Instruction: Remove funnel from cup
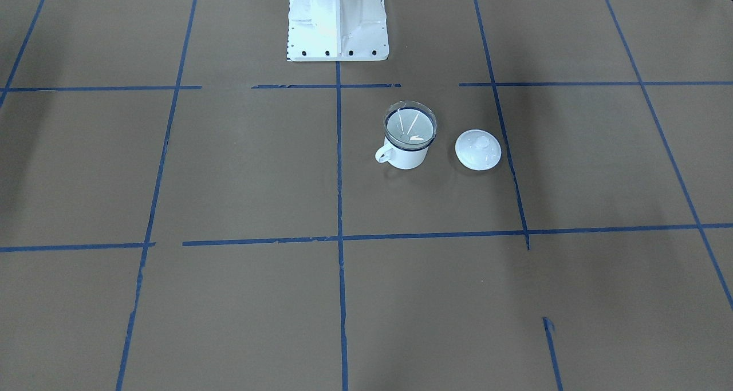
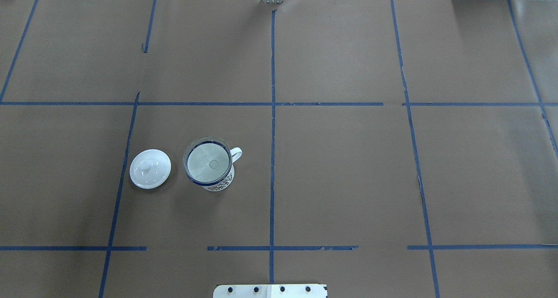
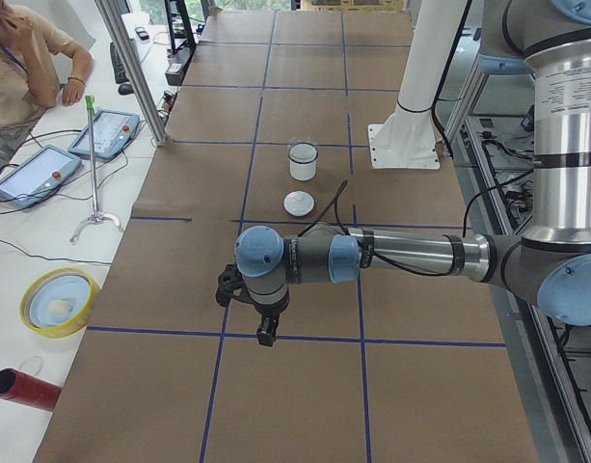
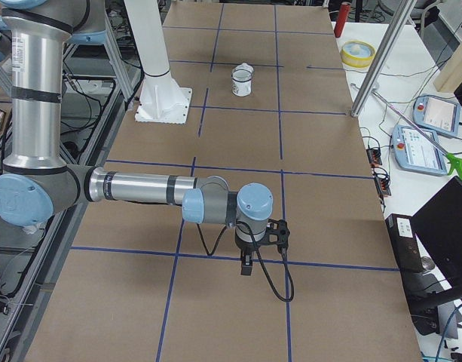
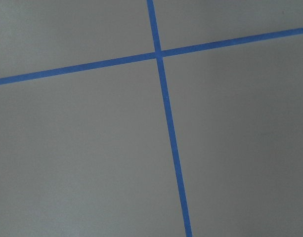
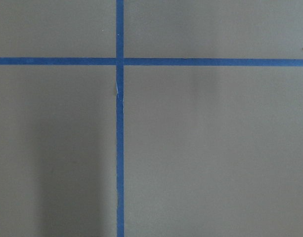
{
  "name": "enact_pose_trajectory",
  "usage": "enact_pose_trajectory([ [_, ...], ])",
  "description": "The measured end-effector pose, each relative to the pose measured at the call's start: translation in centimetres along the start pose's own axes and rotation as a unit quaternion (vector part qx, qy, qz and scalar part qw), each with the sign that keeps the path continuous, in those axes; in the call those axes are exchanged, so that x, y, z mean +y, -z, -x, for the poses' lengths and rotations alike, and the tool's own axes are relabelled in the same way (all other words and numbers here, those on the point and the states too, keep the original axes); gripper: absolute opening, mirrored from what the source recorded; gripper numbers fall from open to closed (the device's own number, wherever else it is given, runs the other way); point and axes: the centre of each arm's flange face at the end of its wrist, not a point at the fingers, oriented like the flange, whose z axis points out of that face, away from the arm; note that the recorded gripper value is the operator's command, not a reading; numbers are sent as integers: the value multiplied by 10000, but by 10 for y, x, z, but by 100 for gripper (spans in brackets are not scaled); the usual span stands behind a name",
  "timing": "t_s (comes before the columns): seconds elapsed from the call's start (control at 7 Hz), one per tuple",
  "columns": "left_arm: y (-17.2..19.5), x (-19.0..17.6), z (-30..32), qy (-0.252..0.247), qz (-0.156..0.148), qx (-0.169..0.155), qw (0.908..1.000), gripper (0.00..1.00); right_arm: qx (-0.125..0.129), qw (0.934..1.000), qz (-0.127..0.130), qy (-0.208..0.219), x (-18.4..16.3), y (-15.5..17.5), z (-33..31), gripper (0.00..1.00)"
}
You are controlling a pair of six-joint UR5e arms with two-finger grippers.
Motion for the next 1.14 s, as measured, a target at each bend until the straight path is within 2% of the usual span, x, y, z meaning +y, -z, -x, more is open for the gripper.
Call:
enact_pose_trajectory([
  [0.57,9,-4,-9,-102,-97,-29,9999,100,0,10000,1,-1,0,0,0,100],
  [0.86,47,-31,-46,-545,-474,-149,9973,100,0,10000,2,-2,0,0,0,100],
  [1.14,104,-88,-92,-1143,-1023,-382,9874,100,0,10000,0,0,0,0,0,100],
])
